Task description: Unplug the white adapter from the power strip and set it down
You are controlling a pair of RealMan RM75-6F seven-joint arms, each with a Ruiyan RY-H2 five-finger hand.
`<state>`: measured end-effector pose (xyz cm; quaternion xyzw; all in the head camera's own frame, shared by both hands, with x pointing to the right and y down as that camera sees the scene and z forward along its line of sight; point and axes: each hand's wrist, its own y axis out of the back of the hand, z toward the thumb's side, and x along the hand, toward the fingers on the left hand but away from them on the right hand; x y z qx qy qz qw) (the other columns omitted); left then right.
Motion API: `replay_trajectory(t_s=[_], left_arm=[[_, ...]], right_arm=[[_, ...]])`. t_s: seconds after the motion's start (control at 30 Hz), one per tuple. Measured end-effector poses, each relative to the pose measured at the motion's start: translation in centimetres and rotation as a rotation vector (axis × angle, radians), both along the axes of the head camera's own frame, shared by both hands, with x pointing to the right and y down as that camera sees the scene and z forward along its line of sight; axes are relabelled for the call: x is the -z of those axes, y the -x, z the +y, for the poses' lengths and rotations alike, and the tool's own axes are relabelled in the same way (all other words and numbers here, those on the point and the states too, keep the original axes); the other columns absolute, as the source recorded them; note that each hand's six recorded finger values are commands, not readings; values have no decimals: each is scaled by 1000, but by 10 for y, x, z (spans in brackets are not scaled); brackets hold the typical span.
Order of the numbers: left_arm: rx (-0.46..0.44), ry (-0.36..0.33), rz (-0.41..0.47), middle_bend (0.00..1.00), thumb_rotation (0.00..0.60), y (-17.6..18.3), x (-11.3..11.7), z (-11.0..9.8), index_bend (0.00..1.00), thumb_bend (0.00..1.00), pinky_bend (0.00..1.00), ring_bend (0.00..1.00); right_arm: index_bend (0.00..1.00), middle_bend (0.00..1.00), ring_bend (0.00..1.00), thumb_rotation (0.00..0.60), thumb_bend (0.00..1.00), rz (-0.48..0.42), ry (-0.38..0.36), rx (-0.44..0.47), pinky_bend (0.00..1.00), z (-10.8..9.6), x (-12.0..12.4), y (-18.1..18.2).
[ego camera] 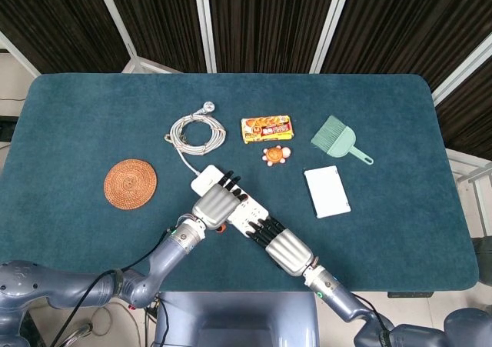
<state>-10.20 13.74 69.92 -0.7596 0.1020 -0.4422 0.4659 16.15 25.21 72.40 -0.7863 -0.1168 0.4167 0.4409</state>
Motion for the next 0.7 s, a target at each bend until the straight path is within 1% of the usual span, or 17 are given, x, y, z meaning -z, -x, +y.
replay_trajectory(t_s=[0.27, 0.33, 0.57, 0.7], left_arm=[[-6, 2, 0, 362, 600, -1, -4, 3, 352, 82, 52, 79], [-5, 0, 1, 378, 600, -2, -4, 4, 369, 100, 62, 90], [4, -11, 10, 446, 600, -2, -5, 3, 437, 222, 86, 121], [6, -19, 9, 464, 600, -2, -7, 4, 453, 236, 94, 129]], right_arm=[[163, 112, 119, 600, 695, 0, 0, -1, 141, 0, -1, -1], [164, 113, 121, 600, 695, 0, 1, -4, 141, 0, -1, -1], [165, 114, 122, 600, 695, 2, 1, -6, 141, 0, -1, -3], [165, 114, 121, 600, 695, 1, -2, -5, 141, 0, 0, -3]])
